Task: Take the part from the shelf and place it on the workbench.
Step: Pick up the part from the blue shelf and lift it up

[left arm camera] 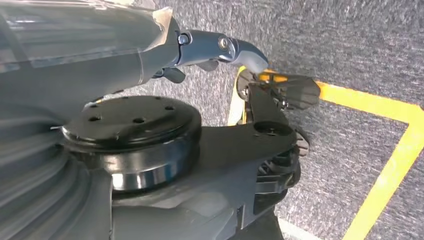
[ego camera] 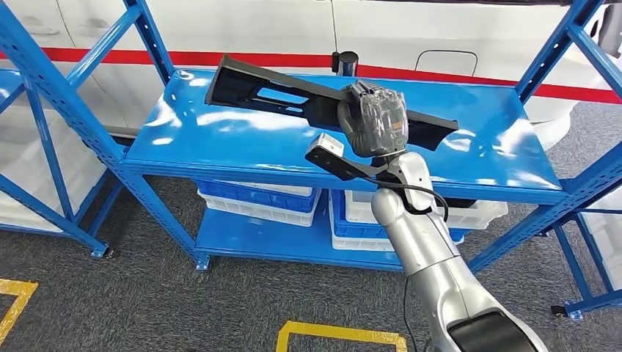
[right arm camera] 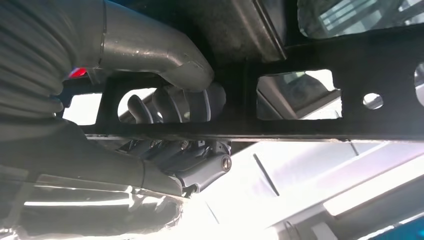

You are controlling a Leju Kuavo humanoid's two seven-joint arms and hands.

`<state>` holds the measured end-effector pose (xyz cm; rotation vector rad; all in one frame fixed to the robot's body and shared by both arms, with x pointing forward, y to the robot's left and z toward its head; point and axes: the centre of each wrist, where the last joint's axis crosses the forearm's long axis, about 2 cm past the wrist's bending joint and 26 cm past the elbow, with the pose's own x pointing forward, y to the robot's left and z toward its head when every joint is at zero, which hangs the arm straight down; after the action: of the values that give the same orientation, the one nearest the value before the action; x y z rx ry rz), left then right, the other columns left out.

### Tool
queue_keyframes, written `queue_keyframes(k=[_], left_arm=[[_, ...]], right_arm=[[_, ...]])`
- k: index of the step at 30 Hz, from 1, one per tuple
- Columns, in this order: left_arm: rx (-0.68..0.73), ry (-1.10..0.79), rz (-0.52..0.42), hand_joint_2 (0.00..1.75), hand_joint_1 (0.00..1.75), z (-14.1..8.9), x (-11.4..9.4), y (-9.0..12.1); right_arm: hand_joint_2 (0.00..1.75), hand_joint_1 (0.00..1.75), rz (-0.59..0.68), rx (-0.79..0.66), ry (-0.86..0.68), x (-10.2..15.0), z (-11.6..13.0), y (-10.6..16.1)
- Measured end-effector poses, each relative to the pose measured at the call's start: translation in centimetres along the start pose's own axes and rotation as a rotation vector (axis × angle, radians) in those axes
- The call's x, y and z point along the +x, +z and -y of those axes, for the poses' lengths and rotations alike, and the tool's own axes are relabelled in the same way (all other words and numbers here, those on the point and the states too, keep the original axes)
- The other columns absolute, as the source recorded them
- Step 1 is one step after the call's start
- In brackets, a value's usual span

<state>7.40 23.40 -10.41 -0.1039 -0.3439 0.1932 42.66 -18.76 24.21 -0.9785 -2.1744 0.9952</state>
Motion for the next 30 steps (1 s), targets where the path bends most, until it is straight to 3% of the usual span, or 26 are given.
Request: queue_keyframes(k=[30], left_arm=[[-0.012, -0.04, -0.004, 1.75, 0.0, -0.51, 0.72, -0.13]], right_arm=[[1.75, 1.75, -0.007, -0.016, -0.003, -0.61, 0.29, 0.9]])
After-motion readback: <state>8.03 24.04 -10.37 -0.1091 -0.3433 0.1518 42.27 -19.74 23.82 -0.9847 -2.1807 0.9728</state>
